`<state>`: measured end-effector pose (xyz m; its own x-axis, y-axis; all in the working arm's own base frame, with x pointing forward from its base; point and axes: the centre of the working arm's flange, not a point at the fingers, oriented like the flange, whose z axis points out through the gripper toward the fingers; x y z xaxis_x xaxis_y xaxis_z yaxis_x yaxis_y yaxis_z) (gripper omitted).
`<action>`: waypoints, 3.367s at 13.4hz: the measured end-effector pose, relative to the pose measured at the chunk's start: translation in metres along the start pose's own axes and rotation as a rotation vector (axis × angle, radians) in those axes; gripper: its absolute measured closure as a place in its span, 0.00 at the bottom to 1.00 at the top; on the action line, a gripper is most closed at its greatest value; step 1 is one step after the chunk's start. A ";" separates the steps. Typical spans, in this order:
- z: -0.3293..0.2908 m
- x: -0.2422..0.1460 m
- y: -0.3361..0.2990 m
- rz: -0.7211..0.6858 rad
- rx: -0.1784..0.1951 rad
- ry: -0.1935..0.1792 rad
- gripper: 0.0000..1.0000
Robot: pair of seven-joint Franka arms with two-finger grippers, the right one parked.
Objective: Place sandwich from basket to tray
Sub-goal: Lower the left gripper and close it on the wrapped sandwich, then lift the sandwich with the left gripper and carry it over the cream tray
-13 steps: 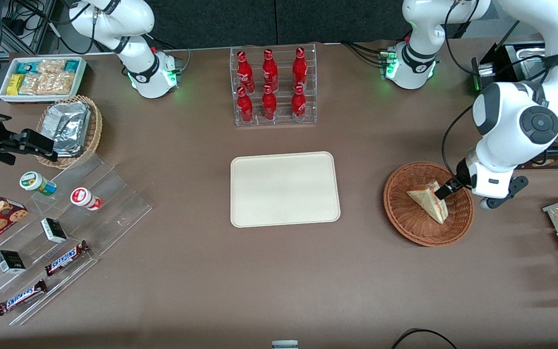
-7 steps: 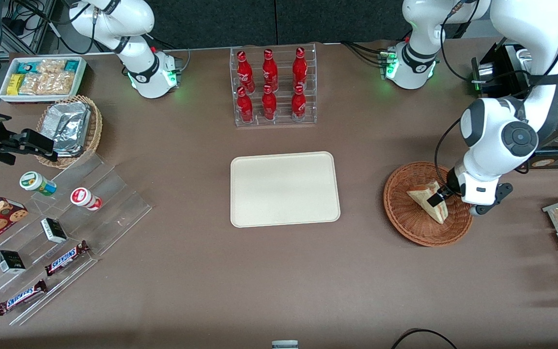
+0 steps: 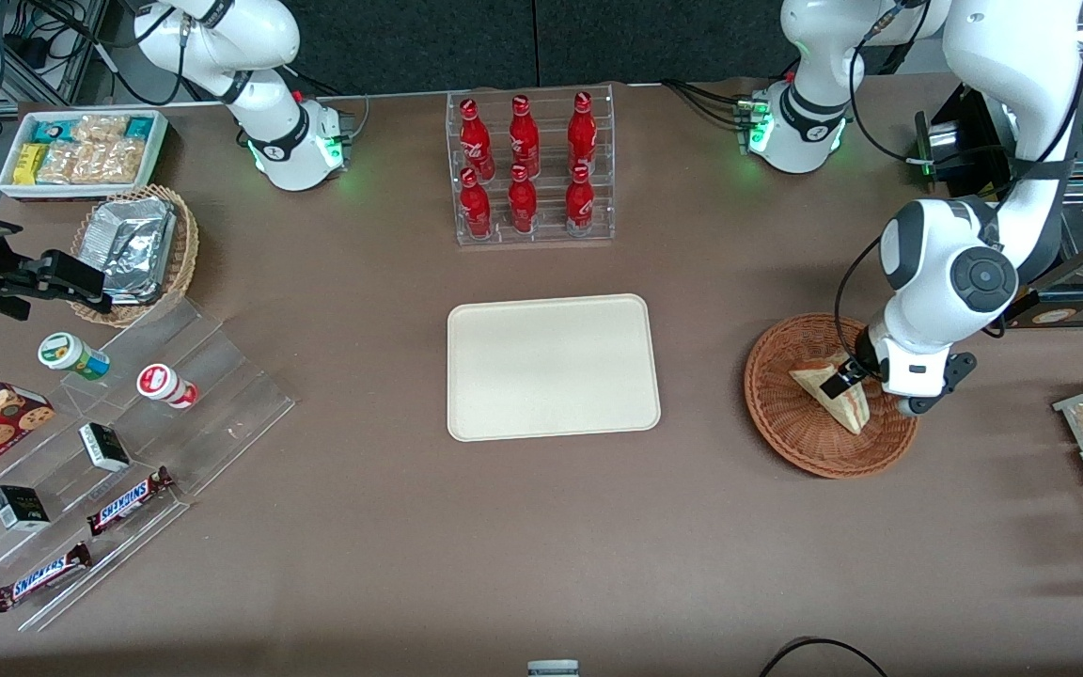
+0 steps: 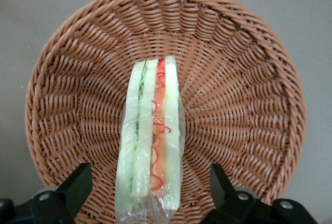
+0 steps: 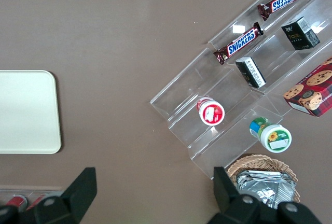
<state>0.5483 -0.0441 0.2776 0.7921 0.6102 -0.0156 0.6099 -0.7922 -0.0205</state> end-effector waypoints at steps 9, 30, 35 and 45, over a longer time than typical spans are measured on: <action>0.029 -0.002 -0.001 -0.022 0.006 -0.014 0.44; -0.090 -0.162 0.158 0.365 0.043 -0.024 0.85; -0.069 -0.220 0.224 0.512 0.031 -0.042 0.85; -0.006 -0.297 0.307 0.690 0.022 -0.089 0.85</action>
<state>0.5010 -0.4686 0.2820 0.9929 -0.0340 -0.1141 -0.0339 -0.9994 0.0028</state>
